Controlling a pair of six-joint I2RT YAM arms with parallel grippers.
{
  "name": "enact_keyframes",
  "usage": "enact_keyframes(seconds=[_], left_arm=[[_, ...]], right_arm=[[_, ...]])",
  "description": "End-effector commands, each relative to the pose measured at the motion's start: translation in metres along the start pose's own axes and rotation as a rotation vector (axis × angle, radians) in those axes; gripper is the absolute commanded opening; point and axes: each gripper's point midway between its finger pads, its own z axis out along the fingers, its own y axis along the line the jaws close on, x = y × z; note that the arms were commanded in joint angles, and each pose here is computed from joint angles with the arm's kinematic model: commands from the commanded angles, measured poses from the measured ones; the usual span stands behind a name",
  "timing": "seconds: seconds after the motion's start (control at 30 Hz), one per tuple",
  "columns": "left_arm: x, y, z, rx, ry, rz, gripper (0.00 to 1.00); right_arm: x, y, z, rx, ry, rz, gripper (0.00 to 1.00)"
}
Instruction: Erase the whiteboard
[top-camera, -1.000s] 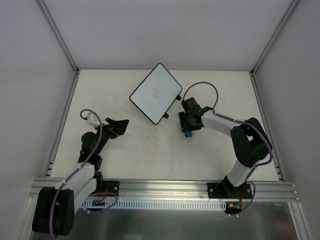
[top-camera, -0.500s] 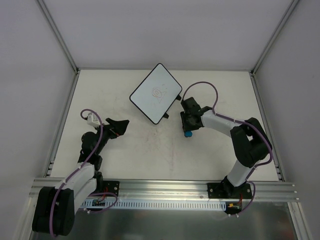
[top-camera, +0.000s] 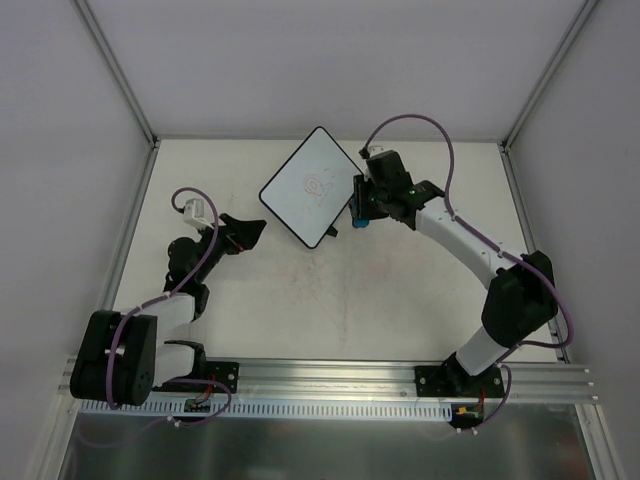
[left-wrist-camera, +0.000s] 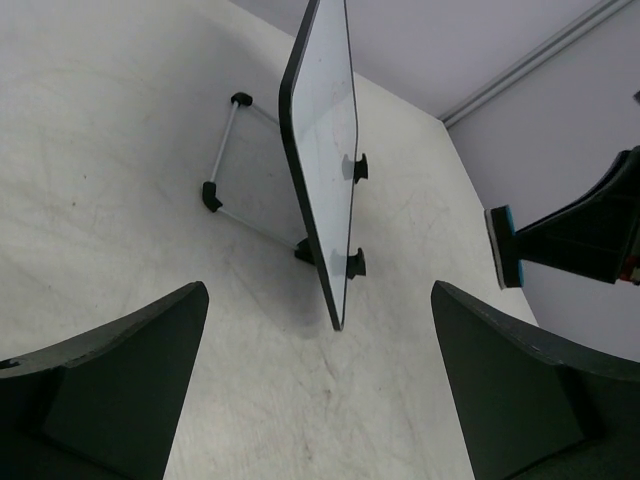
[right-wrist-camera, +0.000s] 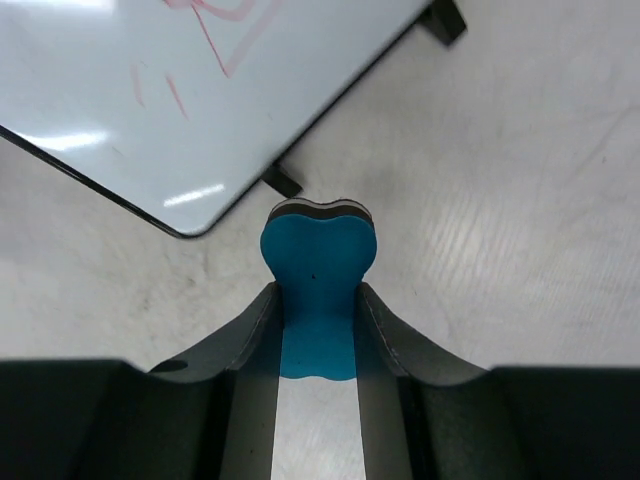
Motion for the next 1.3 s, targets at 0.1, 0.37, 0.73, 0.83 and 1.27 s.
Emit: enact_keyframes(seconds=[0.1, 0.37, 0.73, 0.83, 1.27], left_arm=[[-0.041, -0.023, 0.031, 0.115, -0.093, 0.025, 0.95], [-0.047, 0.006, 0.058, 0.058, -0.120, -0.067, 0.93], [-0.061, 0.007, 0.092, 0.179, -0.092, -0.043, 0.85], [-0.062, 0.000, 0.086, 0.217, -0.115, -0.030, 0.85], [-0.060, -0.017, 0.094, 0.290, -0.086, 0.000, 0.82]], right_arm=[[-0.079, 0.039, -0.026, -0.134, -0.124, 0.011, 0.00], [-0.147, 0.054, -0.018, -0.258, -0.197, 0.080, 0.00], [-0.223, 0.029, 0.026, -0.359, -0.308, 0.167, 0.00], [-0.220, 0.027, 0.042, -0.360, -0.303, 0.156, 0.00], [-0.214, 0.035, 0.062, -0.414, -0.290, 0.193, 0.00]])
